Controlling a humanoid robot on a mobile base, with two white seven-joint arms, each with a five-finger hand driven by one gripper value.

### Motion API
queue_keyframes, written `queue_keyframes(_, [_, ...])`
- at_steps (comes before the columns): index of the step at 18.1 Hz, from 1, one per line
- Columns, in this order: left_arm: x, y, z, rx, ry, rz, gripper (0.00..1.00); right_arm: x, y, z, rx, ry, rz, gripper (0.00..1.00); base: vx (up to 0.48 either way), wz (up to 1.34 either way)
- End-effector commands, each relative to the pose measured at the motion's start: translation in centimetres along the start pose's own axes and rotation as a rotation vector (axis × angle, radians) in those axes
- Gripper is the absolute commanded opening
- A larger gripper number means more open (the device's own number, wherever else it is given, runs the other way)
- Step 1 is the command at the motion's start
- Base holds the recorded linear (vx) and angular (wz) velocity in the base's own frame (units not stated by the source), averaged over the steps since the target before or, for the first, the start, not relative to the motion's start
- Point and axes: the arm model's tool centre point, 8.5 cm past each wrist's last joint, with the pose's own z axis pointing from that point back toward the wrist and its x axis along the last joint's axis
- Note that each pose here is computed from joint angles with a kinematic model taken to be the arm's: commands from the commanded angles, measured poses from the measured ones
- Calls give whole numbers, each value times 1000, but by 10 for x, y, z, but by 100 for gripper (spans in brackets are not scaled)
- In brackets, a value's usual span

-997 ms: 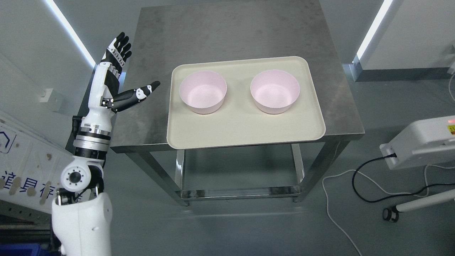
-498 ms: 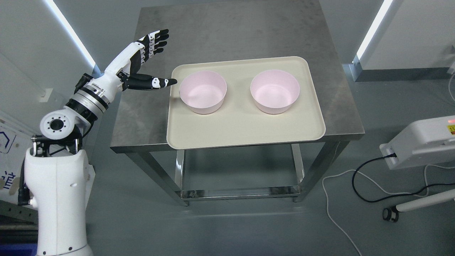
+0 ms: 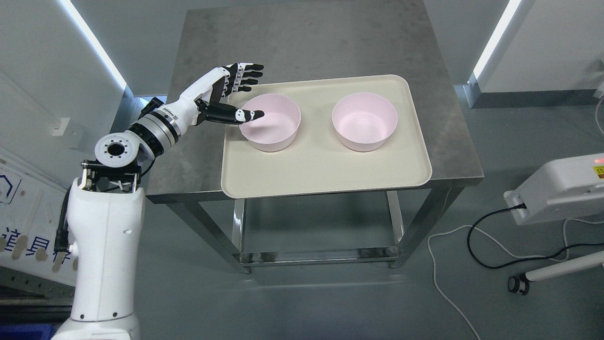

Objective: Stack pink IKEA bowls on left shelf middle
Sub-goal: 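Reach the left hand toward the pink bowl nearer the left arm, then grasp the rim of the nearer pink bowl with the left hand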

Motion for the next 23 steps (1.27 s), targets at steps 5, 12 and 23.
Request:
queue_keyframes(5, [-12, -35, -41, -58, 117, -91, 67, 2, -11, 1, -22, -4, 3, 100, 0, 0])
queue_keyframes(12, [1, -32, -45, -51, 91, -194, 47, 2, -11, 1, -22, -4, 3, 100, 0, 0])
queue_keyframes(23, [-1, -35, -47, -59, 75, -326, 21, 2, -11, 1, -21, -4, 3, 100, 0, 0])
